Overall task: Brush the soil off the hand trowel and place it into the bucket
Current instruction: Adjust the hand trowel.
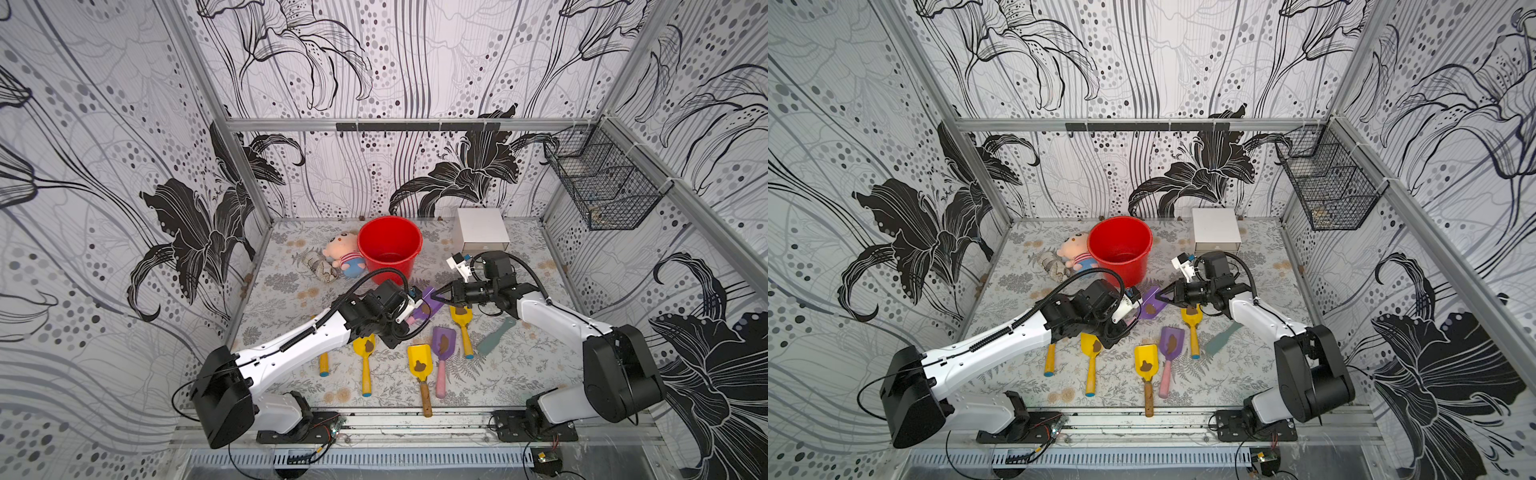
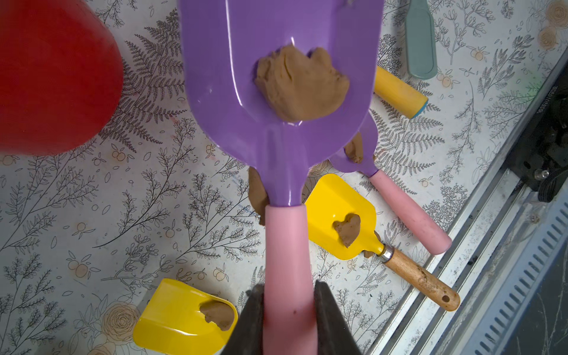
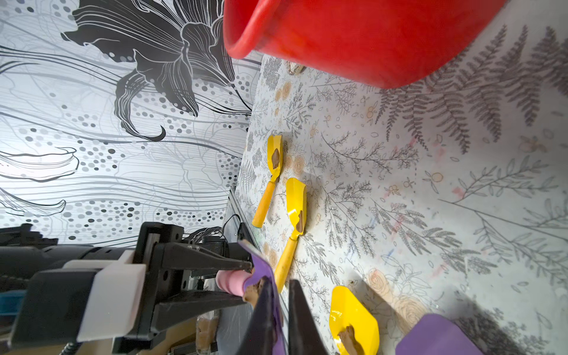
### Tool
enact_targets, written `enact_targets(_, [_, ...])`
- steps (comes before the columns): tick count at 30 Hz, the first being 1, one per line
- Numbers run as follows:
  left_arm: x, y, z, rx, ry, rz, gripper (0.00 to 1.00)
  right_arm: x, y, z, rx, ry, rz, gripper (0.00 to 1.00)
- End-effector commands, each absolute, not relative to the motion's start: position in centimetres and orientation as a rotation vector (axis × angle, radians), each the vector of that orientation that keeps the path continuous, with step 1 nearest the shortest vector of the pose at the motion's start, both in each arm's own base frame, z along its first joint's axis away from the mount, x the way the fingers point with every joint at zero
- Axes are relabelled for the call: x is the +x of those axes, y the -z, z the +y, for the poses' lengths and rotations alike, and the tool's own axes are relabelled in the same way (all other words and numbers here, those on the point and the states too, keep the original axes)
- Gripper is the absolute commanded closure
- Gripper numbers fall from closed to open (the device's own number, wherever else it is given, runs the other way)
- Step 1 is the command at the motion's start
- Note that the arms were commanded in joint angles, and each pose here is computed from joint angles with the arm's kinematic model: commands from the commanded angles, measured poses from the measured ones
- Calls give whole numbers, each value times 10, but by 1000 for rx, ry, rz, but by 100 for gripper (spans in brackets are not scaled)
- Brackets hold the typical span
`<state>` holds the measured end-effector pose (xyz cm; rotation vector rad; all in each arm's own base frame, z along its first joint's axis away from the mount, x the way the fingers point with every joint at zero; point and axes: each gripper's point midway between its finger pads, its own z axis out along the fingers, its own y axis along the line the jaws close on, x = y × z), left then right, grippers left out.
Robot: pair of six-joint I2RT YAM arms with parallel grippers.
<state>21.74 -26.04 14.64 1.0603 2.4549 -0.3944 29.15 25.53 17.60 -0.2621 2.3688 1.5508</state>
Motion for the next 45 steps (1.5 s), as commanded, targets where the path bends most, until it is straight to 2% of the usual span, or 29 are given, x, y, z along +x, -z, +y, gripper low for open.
enact_targets(1, [235,-164,-269,999,438,2369,90,297,-180,259,-237,-1565,2361,100])
enact_targets(8, [259,-205,-263,667,893,2221,42,314,-198,238,27,-1621,2274,100])
enact_targets(11, [266,-228,-256,476,1151,2115,31,315,-211,235,75,-1635,2226,100])
enact_targets(16, [271,-249,-242,231,1470,1959,21,315,-223,231,121,-1633,2180,100])
enact_targets(24, [270,-244,-245,79,1665,1916,20,318,-224,240,157,-1681,2174,100])
enact_targets(28, [272,-240,-247,54,1699,1932,27,320,-221,243,167,-1694,2178,100])
enact_targets(34, [274,-231,-247,35,1671,1978,45,320,-217,244,177,-1698,2185,100])
enact_targets(45, [276,-215,-245,-23,1627,2033,49,320,-213,245,179,-1700,2188,100])
